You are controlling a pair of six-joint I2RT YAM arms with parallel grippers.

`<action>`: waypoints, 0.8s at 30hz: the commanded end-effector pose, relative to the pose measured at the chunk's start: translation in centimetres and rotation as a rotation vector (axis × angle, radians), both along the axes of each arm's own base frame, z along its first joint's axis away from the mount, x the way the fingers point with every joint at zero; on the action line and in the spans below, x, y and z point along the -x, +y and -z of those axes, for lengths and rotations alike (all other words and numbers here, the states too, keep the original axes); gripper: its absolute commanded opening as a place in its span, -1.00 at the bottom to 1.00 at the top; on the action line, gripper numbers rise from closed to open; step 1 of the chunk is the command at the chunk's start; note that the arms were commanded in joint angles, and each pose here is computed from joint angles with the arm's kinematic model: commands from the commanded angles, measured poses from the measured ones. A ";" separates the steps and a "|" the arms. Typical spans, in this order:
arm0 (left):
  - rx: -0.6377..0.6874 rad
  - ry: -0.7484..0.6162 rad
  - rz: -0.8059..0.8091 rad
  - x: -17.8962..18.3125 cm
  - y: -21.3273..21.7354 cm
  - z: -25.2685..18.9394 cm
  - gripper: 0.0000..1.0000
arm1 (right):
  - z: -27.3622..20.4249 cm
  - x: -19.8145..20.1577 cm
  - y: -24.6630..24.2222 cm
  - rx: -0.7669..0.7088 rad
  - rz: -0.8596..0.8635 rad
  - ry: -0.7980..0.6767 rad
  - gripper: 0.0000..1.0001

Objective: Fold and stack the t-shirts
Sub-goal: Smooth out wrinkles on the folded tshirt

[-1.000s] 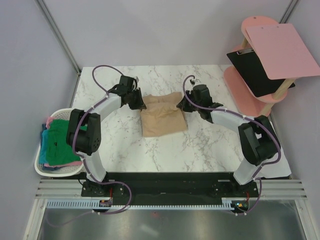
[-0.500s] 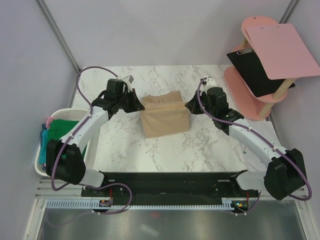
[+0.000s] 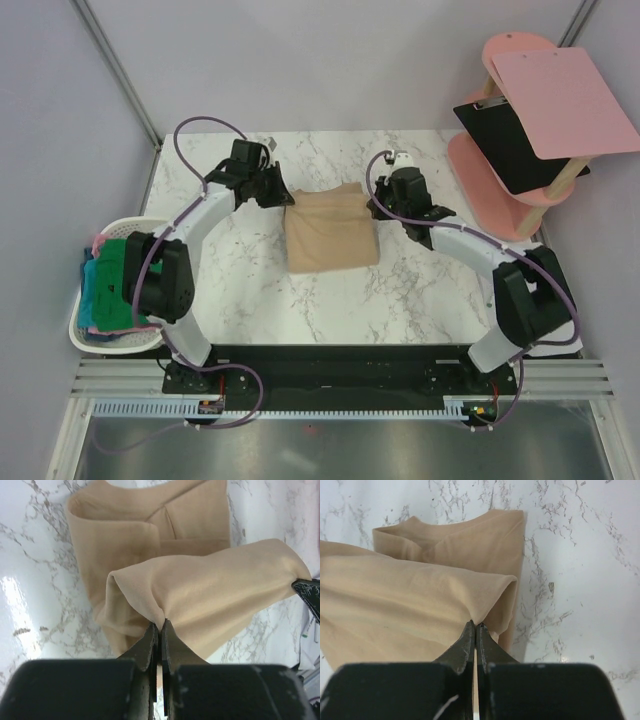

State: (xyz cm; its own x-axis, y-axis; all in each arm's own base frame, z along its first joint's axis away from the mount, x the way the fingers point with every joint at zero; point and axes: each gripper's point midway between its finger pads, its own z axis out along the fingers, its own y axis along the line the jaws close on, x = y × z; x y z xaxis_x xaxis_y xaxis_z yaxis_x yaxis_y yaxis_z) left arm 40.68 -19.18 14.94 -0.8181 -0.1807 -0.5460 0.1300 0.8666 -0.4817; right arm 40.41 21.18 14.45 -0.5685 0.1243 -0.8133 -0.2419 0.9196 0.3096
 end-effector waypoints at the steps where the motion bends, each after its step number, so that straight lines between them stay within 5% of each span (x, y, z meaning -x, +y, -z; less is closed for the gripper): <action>1: -0.048 -0.069 -0.037 -4.3 0.9 0.0 -0.96 | -2.5 -5.0 0.7 -0.012 0.049 -0.151 -0.99; 15: -0.012 -0.021 -0.091 -10.9 2.7 5.3 -0.93 | 2.5 -14.8 2.8 0.021 0.135 -0.161 -0.91; 17: 0.006 -0.005 -0.071 -12.1 2.2 6.2 -0.53 | 4.1 -15.8 3.1 0.028 0.154 -0.124 -0.78; 18: 0.009 0.011 -0.065 -12.2 2.1 6.5 -0.01 | 4.5 -16.1 3.0 0.035 0.164 -0.112 -0.72; 21: 0.007 -0.003 -0.076 -13.0 2.2 6.0 0.42 | 5.0 -16.2 2.2 0.051 0.218 -0.101 -0.08; 22: -0.013 -0.002 -0.098 -12.8 2.8 6.1 0.49 | 3.7 -16.1 1.7 0.050 0.244 -0.125 0.33; 24: -0.028 -0.048 -0.122 -12.3 3.4 3.6 0.63 | 3.4 -15.2 0.7 0.069 0.266 -0.133 0.67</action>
State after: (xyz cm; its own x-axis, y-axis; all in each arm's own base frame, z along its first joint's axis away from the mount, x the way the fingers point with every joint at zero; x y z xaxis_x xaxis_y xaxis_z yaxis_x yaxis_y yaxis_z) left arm 52.35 -16.40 6.60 -0.8279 -0.2574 -0.4982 0.0095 0.8819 -0.4714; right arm 55.28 23.61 6.95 -0.5022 0.1588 -0.8500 -0.0885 0.9684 0.2333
